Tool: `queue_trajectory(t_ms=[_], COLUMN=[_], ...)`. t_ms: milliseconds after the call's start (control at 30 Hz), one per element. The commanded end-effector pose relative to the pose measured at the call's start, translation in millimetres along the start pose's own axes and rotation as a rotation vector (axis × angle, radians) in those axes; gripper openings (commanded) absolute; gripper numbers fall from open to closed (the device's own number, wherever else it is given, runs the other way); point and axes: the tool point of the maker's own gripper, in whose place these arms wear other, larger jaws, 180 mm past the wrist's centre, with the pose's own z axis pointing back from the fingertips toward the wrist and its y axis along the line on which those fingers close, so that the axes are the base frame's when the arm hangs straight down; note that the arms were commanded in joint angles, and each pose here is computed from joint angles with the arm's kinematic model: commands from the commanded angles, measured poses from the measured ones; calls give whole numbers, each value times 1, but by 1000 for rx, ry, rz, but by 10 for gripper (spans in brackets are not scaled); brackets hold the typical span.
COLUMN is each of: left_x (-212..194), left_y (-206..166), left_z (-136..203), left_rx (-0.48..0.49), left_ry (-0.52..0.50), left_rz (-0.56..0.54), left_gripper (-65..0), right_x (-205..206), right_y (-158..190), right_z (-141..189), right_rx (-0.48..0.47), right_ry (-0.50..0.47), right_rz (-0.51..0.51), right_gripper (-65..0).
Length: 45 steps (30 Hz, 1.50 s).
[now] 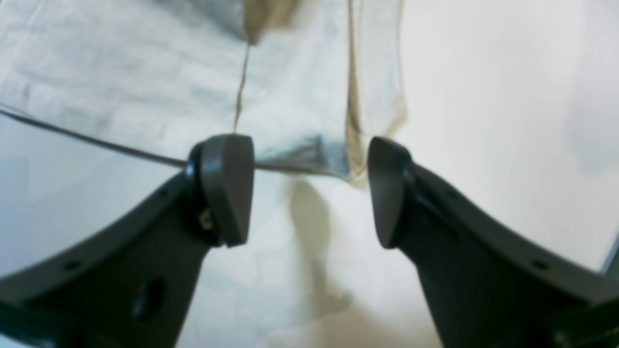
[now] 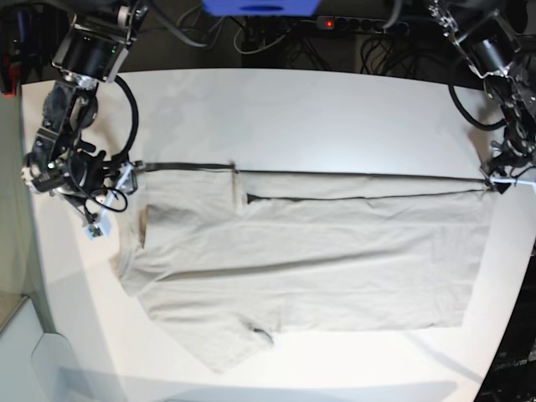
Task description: Layout the t-shirt on the table in an organized manner, then fold the t-shirt properly
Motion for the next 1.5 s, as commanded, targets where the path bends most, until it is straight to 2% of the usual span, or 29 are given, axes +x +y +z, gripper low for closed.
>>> queue_trajectory(t_ms=[0,567,733,1067,1200,1333,1467], left_x=[29,50,37,31,43,66,75], left_y=[-4,-32,-49,-44,-48,-59,-74], left_z=[2,-6,-18,-23,-18,-3,5], left_rx=[-10,-62,-84,-72,-87,-112,-179], left_ry=[-77,-119,-85,-83,-113,-189,-220], left_rz=[-2,33,-9,-2,3,-15,50], left_gripper=[-243,-243,-243,-243,-243,-242,-242], right_x=[16,17,17,18,19,18,17], right_y=[-6,-6,-6,-6,-5,-6,-5], right_z=[7,6,6,6,6,6,6], right_rx=[-14,-13,-12,-12,-11,-12,-12], right_ry=[-50,-54,-54,-54,-55,-55,-53], right_rz=[22,23,23,23,27,26,26], right_gripper=[-269,-269,-269,-269,-269,-269,-269])
